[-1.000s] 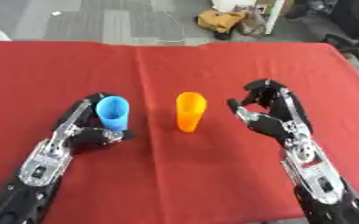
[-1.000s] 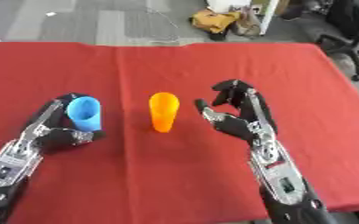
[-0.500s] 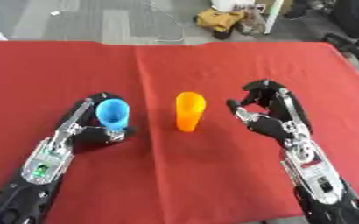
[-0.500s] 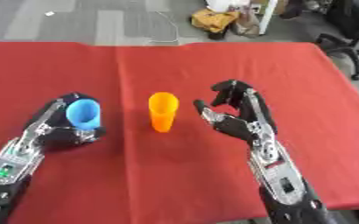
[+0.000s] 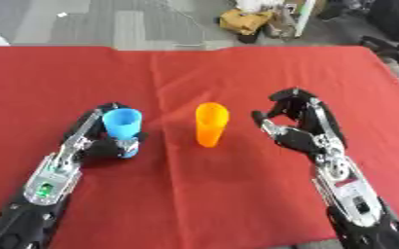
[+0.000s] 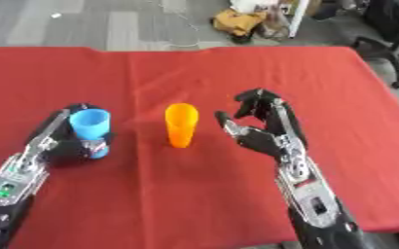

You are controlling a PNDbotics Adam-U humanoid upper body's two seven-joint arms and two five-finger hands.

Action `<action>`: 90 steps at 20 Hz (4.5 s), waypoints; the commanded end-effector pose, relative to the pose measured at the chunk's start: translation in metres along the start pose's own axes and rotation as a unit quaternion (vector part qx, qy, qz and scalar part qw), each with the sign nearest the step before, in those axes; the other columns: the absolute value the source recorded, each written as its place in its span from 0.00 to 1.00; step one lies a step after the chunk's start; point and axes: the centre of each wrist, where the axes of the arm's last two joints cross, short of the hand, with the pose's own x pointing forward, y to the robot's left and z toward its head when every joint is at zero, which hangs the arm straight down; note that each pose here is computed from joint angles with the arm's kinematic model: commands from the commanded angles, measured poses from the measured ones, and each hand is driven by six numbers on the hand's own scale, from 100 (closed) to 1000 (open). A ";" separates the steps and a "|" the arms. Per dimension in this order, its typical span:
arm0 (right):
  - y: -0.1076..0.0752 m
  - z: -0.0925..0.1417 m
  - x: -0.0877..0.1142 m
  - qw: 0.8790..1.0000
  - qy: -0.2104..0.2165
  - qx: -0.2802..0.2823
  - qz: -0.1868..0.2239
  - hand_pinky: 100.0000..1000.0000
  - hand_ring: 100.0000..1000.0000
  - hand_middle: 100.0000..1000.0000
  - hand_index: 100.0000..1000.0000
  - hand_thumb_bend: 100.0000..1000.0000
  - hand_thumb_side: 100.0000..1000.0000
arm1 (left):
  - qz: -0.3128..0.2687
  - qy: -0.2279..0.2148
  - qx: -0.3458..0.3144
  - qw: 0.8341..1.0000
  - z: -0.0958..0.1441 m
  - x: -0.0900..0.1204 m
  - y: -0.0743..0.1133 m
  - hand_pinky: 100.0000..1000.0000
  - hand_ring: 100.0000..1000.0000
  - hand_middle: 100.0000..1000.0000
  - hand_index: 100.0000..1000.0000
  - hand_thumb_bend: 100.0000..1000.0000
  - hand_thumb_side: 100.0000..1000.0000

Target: Pour the contents of one cup into another cup.

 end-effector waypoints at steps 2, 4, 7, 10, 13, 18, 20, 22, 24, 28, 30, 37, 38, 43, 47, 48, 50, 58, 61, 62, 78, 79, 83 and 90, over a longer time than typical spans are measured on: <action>-0.004 -0.003 0.001 1.000 -0.003 -0.002 0.005 0.52 0.41 0.33 0.55 0.38 0.00 | -0.024 -0.031 0.035 0.999 -0.002 0.020 0.020 0.35 0.36 0.42 0.58 0.37 0.00; -0.006 -0.002 -0.002 1.000 0.005 -0.003 0.010 0.52 0.41 0.34 0.56 0.39 0.00 | -0.032 -0.038 0.049 0.998 0.001 0.025 0.027 0.36 0.36 0.43 0.58 0.38 0.00; -0.010 -0.003 -0.008 1.000 0.015 -0.001 0.023 0.53 0.43 0.38 0.60 0.39 0.00 | -0.036 -0.050 0.061 0.996 0.006 0.032 0.036 0.37 0.37 0.43 0.59 0.40 0.00; -0.015 -0.005 -0.014 0.999 0.023 0.012 0.041 0.54 0.46 0.41 0.64 0.39 0.00 | -0.043 -0.060 0.064 0.995 0.012 0.039 0.041 0.37 0.37 0.44 0.59 0.42 0.00; -0.019 -0.008 -0.018 0.997 0.028 0.032 0.057 0.56 0.50 0.46 0.66 0.40 0.00 | -0.044 -0.070 0.064 0.995 0.017 0.047 0.042 0.37 0.37 0.44 0.59 0.42 0.00; -0.021 -0.011 -0.025 0.995 0.031 0.067 0.073 0.58 0.54 0.51 0.69 0.47 0.00 | -0.040 -0.087 0.058 0.994 0.021 0.058 0.039 0.38 0.38 0.44 0.59 0.44 0.00; -0.022 -0.012 -0.028 0.994 0.033 0.077 0.076 0.58 0.54 0.52 0.70 0.48 0.00 | -0.037 -0.091 0.053 0.994 0.022 0.061 0.037 0.38 0.38 0.44 0.59 0.44 0.00; -0.021 -0.012 -0.031 0.993 0.035 0.086 0.078 0.58 0.55 0.52 0.70 0.50 0.00 | -0.035 -0.094 0.050 0.994 0.024 0.063 0.035 0.39 0.38 0.44 0.60 0.45 0.00; -0.020 -0.012 -0.033 0.992 0.036 0.093 0.080 0.59 0.56 0.53 0.71 0.52 0.00 | -0.031 -0.095 0.049 0.994 0.025 0.064 0.034 0.39 0.38 0.44 0.60 0.45 0.00; -0.018 -0.014 -0.037 0.990 0.036 0.110 0.084 0.63 0.63 0.60 0.73 0.54 0.00 | -0.023 -0.099 0.047 0.994 0.025 0.064 0.030 0.41 0.38 0.44 0.60 0.45 0.00; -0.016 -0.016 -0.038 0.989 0.034 0.115 0.085 0.65 0.67 0.65 0.75 0.54 0.00 | -0.020 -0.100 0.045 0.994 0.026 0.064 0.028 0.41 0.39 0.44 0.60 0.45 0.00; -0.011 -0.020 -0.041 0.987 0.029 0.131 0.092 0.73 0.75 0.74 0.80 0.54 0.00 | -0.014 -0.102 0.042 0.994 0.026 0.065 0.024 0.43 0.39 0.44 0.60 0.45 0.00; -0.011 -0.020 -0.042 0.986 0.030 0.133 0.092 0.73 0.75 0.74 0.80 0.54 0.00 | -0.014 -0.102 0.041 0.994 0.026 0.065 0.024 0.43 0.39 0.44 0.60 0.45 0.00; -0.006 -0.022 -0.044 0.985 0.031 0.144 0.092 0.73 0.74 0.73 0.80 0.54 0.00 | -0.014 -0.102 0.039 0.994 0.025 0.065 0.023 0.43 0.39 0.44 0.60 0.45 0.00; -0.002 -0.025 -0.045 0.983 0.030 0.155 0.092 0.73 0.74 0.72 0.80 0.54 0.00 | -0.014 -0.103 0.038 0.994 0.024 0.065 0.023 0.44 0.39 0.44 0.60 0.46 0.00; -0.001 -0.026 -0.045 0.983 0.030 0.157 0.092 0.73 0.74 0.72 0.80 0.54 0.00 | -0.014 -0.104 0.037 0.994 0.024 0.066 0.023 0.44 0.39 0.44 0.60 0.46 0.00; 0.000 -0.028 -0.045 0.982 0.030 0.160 0.092 0.73 0.73 0.72 0.80 0.54 0.00 | -0.015 -0.105 0.036 0.994 0.023 0.066 0.022 0.44 0.39 0.44 0.60 0.46 0.00; 0.006 -0.033 -0.050 0.981 0.033 0.169 0.090 0.72 0.72 0.70 0.80 0.54 0.00 | -0.014 -0.104 0.034 0.994 0.023 0.066 0.021 0.44 0.39 0.44 0.59 0.46 0.00; 0.008 -0.035 -0.051 0.981 0.036 0.170 0.089 0.72 0.72 0.70 0.80 0.55 0.00 | -0.014 -0.105 0.034 0.994 0.022 0.066 0.021 0.44 0.39 0.44 0.59 0.46 0.00; 0.009 -0.036 -0.052 0.981 0.037 0.171 0.089 0.72 0.71 0.70 0.80 0.55 0.00 | -0.014 -0.105 0.034 0.994 0.022 0.066 0.021 0.44 0.39 0.44 0.59 0.46 0.00; 0.017 -0.054 -0.058 0.981 0.040 0.164 0.096 0.70 0.68 0.66 0.79 0.53 0.00 | -0.012 -0.103 0.032 0.994 0.021 0.065 0.019 0.44 0.39 0.44 0.59 0.47 0.00; 0.017 -0.054 -0.058 0.981 0.039 0.165 0.096 0.69 0.67 0.65 0.79 0.53 0.00 | -0.012 -0.103 0.032 0.994 0.021 0.065 0.019 0.44 0.39 0.44 0.59 0.47 0.00; 0.020 -0.057 -0.059 0.980 0.039 0.167 0.097 0.66 0.64 0.61 0.78 0.52 0.00 | -0.012 -0.103 0.031 0.994 0.020 0.065 0.018 0.44 0.39 0.44 0.59 0.47 0.00; 0.026 -0.060 -0.062 0.979 0.044 0.172 0.099 0.61 0.55 0.54 0.72 0.45 0.00 | -0.011 -0.105 0.031 0.994 0.020 0.066 0.017 0.44 0.38 0.44 0.59 0.48 0.00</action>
